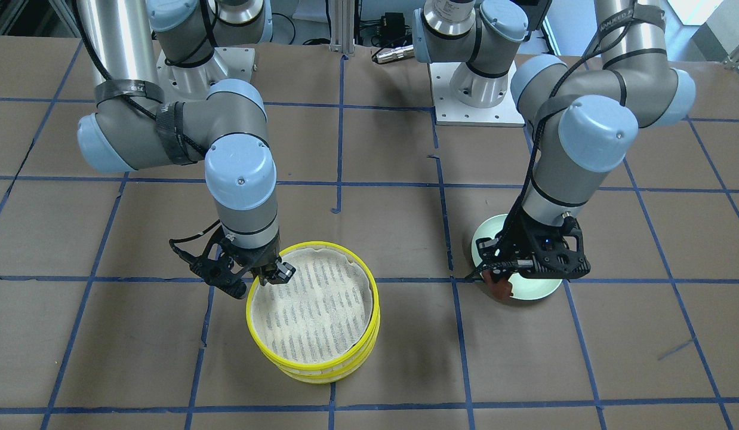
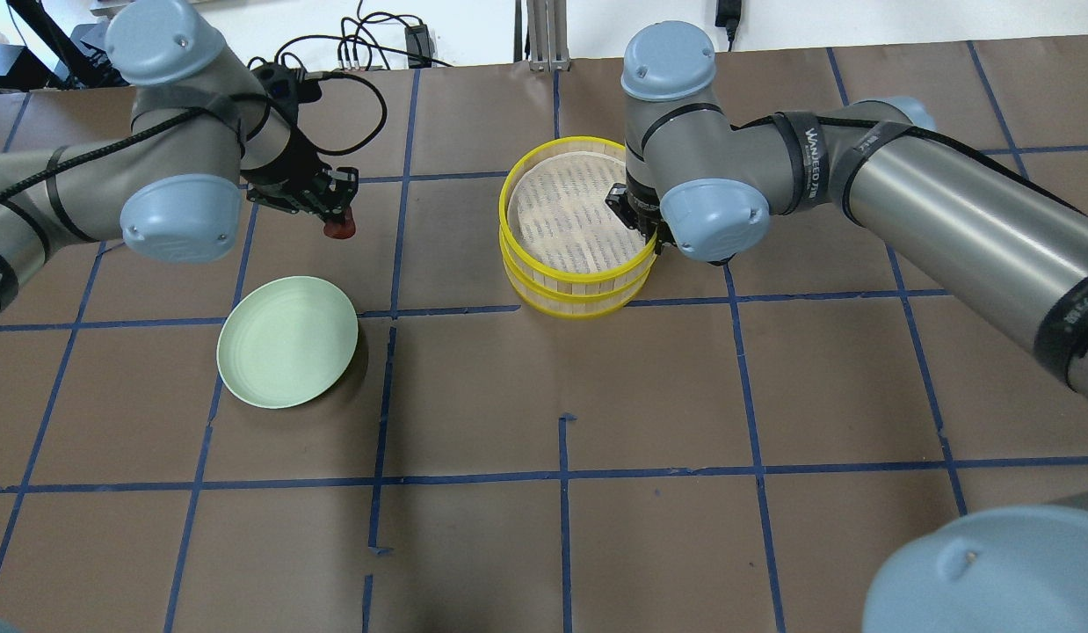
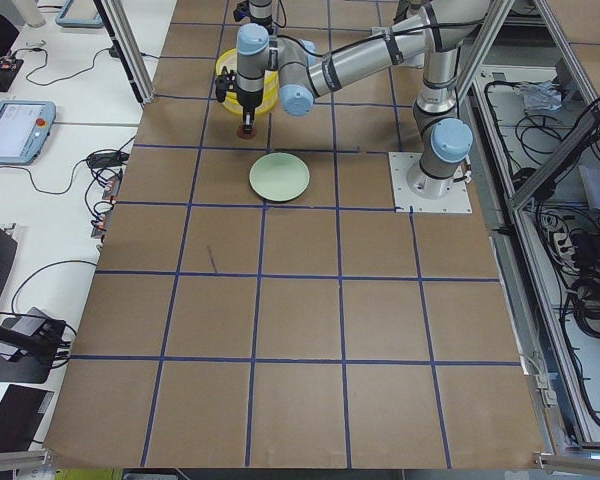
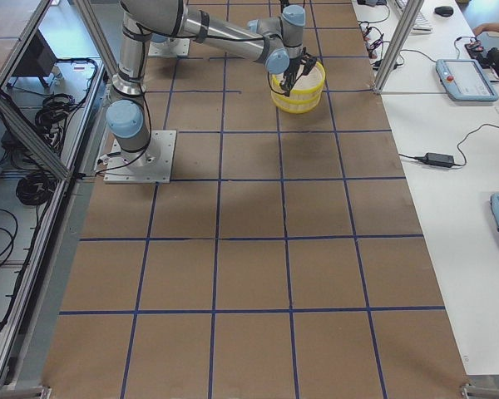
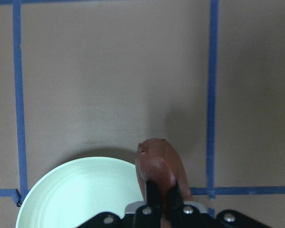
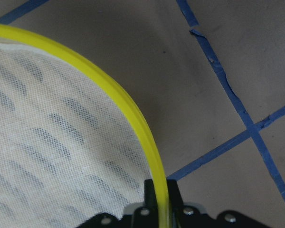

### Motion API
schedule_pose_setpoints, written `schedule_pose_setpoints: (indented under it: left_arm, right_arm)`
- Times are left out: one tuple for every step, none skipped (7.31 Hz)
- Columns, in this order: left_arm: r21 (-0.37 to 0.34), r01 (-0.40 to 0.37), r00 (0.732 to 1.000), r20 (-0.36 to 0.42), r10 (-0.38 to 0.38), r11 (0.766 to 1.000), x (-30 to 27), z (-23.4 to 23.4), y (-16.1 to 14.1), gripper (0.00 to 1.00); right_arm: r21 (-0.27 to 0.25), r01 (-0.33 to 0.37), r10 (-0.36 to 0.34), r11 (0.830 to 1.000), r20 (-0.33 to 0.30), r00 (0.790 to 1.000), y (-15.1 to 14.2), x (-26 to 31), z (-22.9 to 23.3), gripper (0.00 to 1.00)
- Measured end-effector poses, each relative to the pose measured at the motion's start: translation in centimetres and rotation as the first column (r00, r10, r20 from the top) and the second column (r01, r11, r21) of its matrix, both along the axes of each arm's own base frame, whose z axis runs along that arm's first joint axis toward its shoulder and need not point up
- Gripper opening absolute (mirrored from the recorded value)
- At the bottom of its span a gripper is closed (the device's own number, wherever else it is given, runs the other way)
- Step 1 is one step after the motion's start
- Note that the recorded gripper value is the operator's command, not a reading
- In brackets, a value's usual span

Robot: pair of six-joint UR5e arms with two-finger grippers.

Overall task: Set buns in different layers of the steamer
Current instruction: 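Grasp the brown bun on the green plate with the left gripper, then drop the brown bun into the top tier while the right gripper withdraws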

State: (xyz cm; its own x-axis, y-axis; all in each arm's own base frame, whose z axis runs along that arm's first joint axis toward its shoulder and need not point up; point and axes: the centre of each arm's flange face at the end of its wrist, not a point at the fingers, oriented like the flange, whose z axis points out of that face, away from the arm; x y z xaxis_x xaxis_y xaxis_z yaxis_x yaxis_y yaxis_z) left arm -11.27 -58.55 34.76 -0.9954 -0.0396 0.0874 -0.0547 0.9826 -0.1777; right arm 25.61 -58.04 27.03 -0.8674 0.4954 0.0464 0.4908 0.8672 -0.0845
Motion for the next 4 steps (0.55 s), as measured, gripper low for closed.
schedule_pose_setpoints:
  left_arm:
    - [-0.018, -0.028, 0.998, -0.050, 0.027, 0.999, -2.3, 1.5, 0.0, 0.05]
    - [-0.028, -0.041, 0.996, -0.080, 0.039, 0.999, -4.0, 2.3, 0.2, 0.05]
    - [-0.040, -0.040, 0.995, -0.097, 0.036, 0.998, -4.7, 3.0, 0.3, 0.06]
    - [-0.059, -0.035, 0.993, -0.111, 0.028, 0.998, -5.1, 3.9, 0.5, 0.06]
  right_arm:
    - [0.003, 0.002, -0.002, 1.000, 0.014, 1.000, 0.0, 0.1, 0.0, 0.09]
    - [0.005, 0.007, -0.007, 1.000, 0.037, 0.999, 0.1, 0.4, 0.0, 0.09]
    - [0.005, 0.009, -0.010, 1.000, 0.049, 0.999, 0.0, 0.5, 0.0, 0.28]
    - [0.007, 0.008, -0.009, 1.000, 0.052, 0.999, 0.0, 0.5, -0.1, 0.99]
